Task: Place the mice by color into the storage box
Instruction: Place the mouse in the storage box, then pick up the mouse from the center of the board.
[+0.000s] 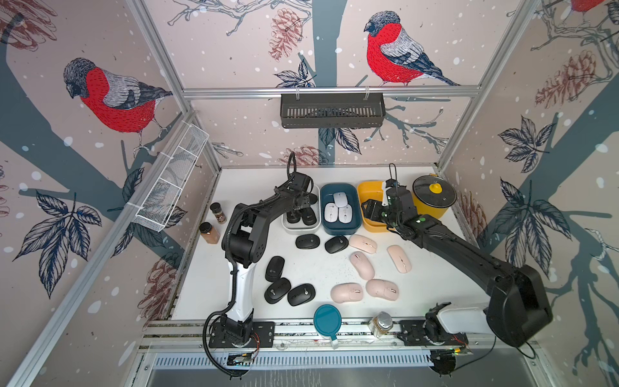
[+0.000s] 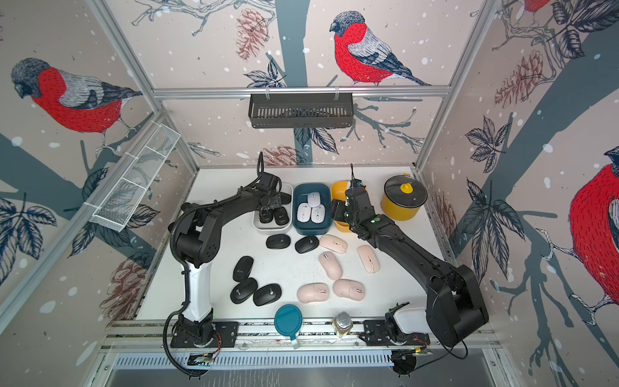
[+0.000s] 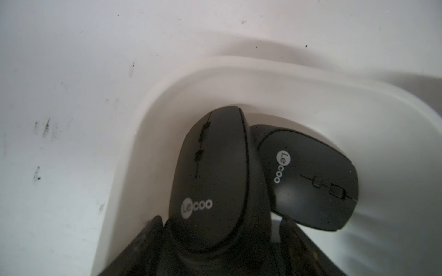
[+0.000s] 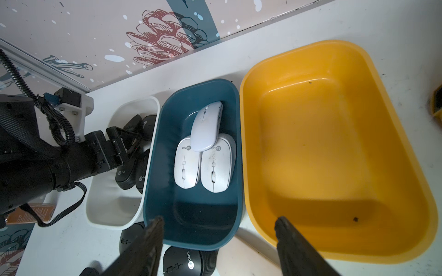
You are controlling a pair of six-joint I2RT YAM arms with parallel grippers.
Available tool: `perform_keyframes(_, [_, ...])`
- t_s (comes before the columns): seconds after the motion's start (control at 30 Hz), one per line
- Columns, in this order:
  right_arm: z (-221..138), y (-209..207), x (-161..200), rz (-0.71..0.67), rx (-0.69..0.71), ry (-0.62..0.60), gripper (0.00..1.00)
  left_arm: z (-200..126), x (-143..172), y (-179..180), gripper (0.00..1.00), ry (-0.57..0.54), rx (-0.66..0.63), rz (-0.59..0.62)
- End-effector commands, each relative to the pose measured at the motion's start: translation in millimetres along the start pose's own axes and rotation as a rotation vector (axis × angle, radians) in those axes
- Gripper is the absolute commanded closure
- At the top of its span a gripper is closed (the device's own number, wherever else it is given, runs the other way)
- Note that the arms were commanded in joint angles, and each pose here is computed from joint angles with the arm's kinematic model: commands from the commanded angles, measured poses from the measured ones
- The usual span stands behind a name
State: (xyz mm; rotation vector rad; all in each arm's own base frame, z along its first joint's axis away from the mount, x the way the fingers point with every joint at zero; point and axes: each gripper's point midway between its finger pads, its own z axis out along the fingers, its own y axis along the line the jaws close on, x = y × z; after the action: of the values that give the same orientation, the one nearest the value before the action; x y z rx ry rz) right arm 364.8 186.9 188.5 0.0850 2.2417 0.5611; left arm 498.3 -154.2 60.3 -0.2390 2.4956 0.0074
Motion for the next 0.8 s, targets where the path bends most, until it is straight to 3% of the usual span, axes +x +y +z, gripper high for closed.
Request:
perform_keyframes(0.0, [-5, 3, -3, 0.002, -0.017, -0.019, 0.26, -16, -13, -4, 0.23, -0.024, 0.025, -0.032])
perform_keyframes(0.37, [-18, 3, -1, 0.001, -0.036, -0.037, 0.25, -91, -47, -18, 0.24, -0.135, 0.111, -0.024])
perform_keyframes(0.77, [-31, 10, 12, -0.037, -0.038, -0.039, 0.25, -166, -19, -17, 0.25, -0.196, 0.185, -0.007])
